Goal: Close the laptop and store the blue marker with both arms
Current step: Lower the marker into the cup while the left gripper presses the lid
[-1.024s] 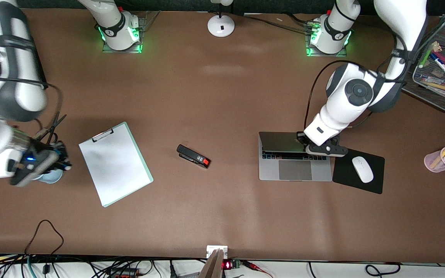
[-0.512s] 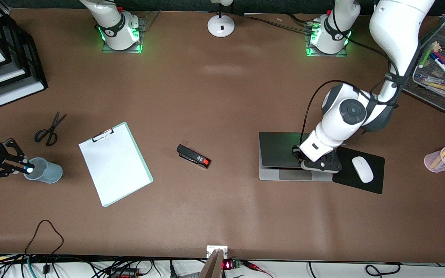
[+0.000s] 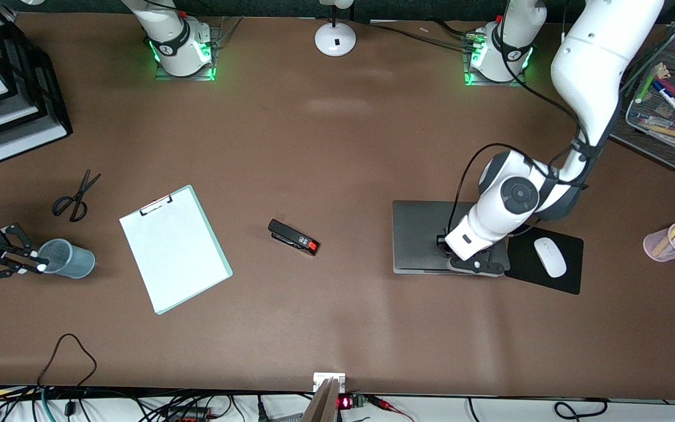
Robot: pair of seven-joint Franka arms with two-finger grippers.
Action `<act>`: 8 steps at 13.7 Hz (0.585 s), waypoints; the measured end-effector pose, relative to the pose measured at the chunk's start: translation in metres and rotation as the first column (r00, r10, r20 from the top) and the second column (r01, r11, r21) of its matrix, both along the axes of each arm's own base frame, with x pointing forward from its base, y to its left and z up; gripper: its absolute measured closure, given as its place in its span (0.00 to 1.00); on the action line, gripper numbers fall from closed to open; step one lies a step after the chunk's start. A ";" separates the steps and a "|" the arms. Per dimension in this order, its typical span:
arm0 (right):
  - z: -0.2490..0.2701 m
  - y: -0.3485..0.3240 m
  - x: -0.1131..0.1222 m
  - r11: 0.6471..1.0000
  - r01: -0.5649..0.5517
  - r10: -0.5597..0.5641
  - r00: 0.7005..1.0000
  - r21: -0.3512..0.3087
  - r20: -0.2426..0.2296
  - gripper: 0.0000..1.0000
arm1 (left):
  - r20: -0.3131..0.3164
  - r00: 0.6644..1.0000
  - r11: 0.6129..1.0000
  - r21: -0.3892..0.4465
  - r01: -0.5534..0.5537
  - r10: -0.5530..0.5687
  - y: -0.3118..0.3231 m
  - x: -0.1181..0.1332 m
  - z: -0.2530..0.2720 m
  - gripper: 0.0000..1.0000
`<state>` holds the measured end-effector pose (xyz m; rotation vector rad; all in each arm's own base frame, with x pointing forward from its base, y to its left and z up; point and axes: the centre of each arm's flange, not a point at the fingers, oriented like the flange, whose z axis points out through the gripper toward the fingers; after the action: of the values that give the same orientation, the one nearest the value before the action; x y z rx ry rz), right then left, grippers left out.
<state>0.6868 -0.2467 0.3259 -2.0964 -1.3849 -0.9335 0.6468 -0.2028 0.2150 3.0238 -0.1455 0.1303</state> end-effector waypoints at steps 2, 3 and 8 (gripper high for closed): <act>-0.017 -0.008 -0.004 0.999 -0.017 0.016 1.000 0.041 0.025 0.82 | -0.011 1.000 1.000 -0.006 -0.003 0.003 0.000 0.002 -0.010 0.99; -0.028 -0.012 -0.007 0.998 -0.025 0.023 0.999 0.056 0.027 0.82 | -0.014 1.000 1.000 -0.008 -0.004 0.004 0.000 0.002 -0.014 0.99; -0.061 -0.034 -0.021 0.994 -0.029 0.027 0.999 0.108 0.018 0.82 | 0.004 1.000 1.000 -0.023 -0.018 0.018 0.005 0.005 -0.028 0.99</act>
<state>0.6654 -0.2807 0.2646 -1.9883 -1.3375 -0.9944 0.6523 -0.1981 0.1873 3.0031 -0.1168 0.1383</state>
